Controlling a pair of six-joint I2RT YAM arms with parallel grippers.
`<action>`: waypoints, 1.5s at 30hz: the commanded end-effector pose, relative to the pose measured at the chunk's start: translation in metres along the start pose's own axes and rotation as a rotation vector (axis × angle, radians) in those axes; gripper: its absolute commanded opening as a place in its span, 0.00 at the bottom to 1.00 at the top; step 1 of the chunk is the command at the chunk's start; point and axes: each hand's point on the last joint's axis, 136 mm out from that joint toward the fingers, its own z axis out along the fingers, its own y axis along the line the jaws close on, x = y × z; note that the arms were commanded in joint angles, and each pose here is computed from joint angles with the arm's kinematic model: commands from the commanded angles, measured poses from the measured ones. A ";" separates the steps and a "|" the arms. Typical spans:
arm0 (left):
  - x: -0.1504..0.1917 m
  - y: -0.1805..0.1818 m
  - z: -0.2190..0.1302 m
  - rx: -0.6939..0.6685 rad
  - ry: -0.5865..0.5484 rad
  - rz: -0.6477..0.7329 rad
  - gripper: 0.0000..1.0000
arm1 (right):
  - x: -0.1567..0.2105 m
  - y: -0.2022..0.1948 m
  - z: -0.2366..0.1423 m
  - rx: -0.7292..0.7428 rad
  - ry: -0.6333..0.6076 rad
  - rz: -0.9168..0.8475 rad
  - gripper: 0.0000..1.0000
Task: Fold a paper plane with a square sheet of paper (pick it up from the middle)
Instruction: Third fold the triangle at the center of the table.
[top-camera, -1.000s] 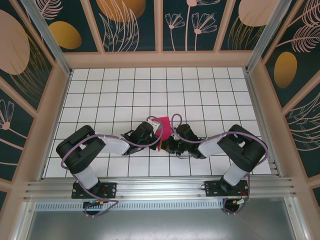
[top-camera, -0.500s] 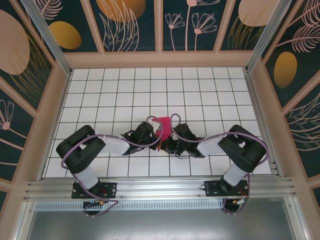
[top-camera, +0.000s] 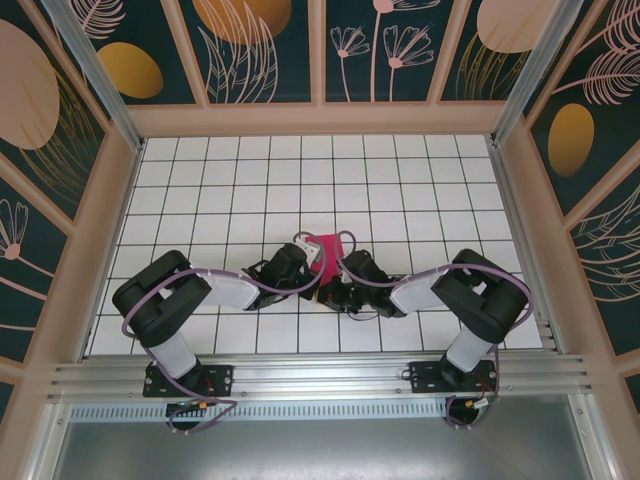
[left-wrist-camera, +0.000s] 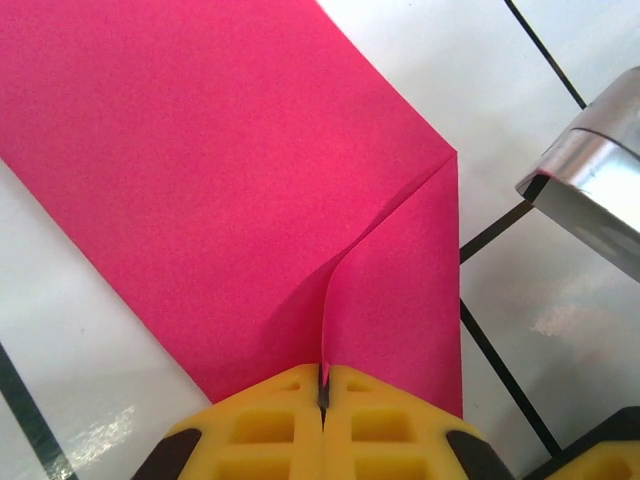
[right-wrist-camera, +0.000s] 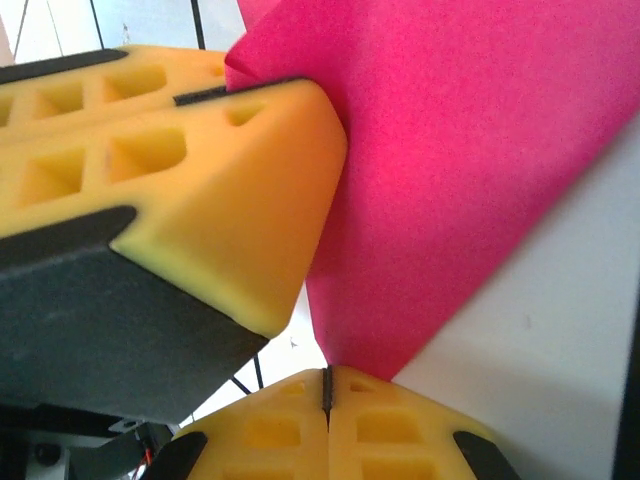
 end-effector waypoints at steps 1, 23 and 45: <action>0.038 0.012 0.004 -0.041 0.129 -0.019 0.00 | -0.001 -0.019 0.003 0.098 -0.020 0.029 0.00; 0.036 0.013 0.005 -0.050 0.129 -0.013 0.00 | -0.050 -0.014 -0.010 0.086 -0.073 0.014 0.00; 0.031 0.014 0.005 -0.064 0.133 0.007 0.00 | -0.086 -0.031 -0.009 0.092 -0.106 0.035 0.00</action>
